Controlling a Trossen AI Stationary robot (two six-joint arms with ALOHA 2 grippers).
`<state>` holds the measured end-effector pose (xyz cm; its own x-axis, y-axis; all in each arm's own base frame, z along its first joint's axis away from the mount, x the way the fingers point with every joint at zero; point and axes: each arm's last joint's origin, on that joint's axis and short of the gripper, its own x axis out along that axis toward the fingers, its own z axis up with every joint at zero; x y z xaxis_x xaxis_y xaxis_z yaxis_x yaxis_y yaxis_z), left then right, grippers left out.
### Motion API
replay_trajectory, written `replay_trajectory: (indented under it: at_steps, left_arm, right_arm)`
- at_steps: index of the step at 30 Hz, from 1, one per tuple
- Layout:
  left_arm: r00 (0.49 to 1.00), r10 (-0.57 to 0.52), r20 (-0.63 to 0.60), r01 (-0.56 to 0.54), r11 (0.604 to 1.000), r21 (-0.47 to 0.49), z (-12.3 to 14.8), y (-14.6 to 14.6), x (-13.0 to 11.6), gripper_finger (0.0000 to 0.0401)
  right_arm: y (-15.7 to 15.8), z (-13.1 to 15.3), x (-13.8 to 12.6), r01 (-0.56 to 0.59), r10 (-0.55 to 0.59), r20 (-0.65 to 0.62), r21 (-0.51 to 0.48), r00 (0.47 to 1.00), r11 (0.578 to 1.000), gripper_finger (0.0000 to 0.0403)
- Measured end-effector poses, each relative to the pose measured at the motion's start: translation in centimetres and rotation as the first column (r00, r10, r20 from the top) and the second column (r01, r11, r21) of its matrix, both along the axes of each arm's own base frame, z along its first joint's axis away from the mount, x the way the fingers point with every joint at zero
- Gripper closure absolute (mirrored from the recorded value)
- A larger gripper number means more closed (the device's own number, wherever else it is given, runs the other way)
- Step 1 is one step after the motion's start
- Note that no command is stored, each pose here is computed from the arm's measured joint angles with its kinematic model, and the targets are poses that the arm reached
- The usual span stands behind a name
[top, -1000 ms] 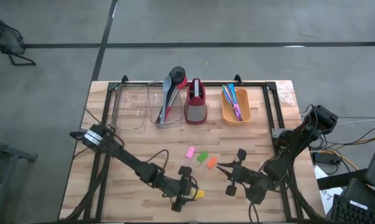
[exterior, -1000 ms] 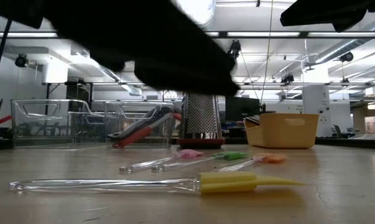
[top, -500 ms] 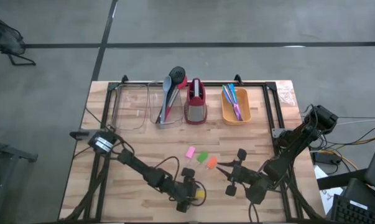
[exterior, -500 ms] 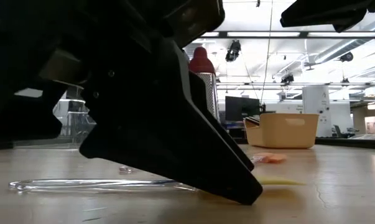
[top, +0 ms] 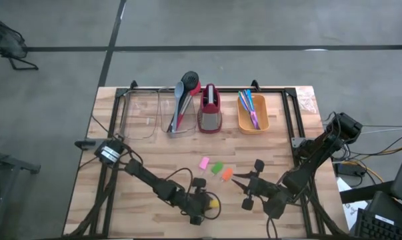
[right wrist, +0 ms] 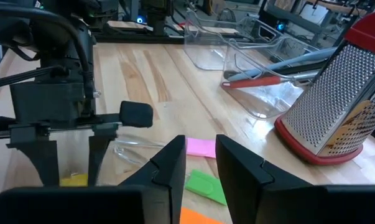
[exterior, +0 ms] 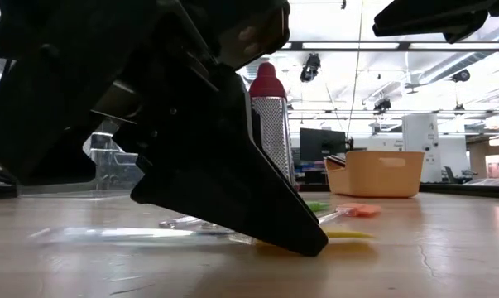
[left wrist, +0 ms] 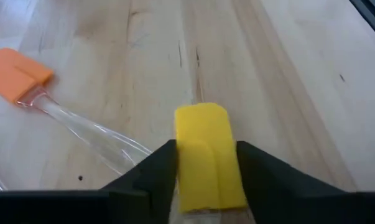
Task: Pick & Place Kitchen Items
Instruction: Put the yellow spatula into the left transparent bin
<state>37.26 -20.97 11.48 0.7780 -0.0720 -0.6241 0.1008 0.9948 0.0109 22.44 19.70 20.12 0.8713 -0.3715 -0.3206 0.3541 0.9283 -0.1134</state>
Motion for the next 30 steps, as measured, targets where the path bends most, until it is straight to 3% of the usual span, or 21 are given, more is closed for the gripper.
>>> replay_trajectory:
  at_steps: [7, 13, 20, 30]
  left_arm:
    - [1.000, -0.008, 0.004, 0.008, 1.000, 0.015, 0.1, 0.1, 0.0, 0.0335]
    - [0.999, -0.037, -0.008, 0.038, 0.999, 0.021, -0.1, 0.1, 0.0, 0.0390]
    - [0.999, -0.038, -0.004, 0.038, 0.999, 0.019, 0.2, 0.0, 0.2, 0.0374]
    - [0.998, -0.010, 0.067, 0.010, 1.000, -0.002, 3.0, -0.1, 0.1, 0.0363]
  right_arm:
    - [0.0, 0.0, 0.0, 0.000, 0.000, 0.000, 0.000, 1.000, 1.000, 0.0345]
    - [0.0, 0.0, 0.0, 0.000, 0.000, 0.000, -0.001, 1.000, 1.000, 0.0361]
    - [0.0, 0.0, 0.0, 0.000, 0.000, -0.001, 0.000, 1.000, 1.000, 0.0366]
    - [0.0, 0.0, 0.0, 0.000, 0.000, -0.001, -0.001, 1.000, 1.000, 0.0343]
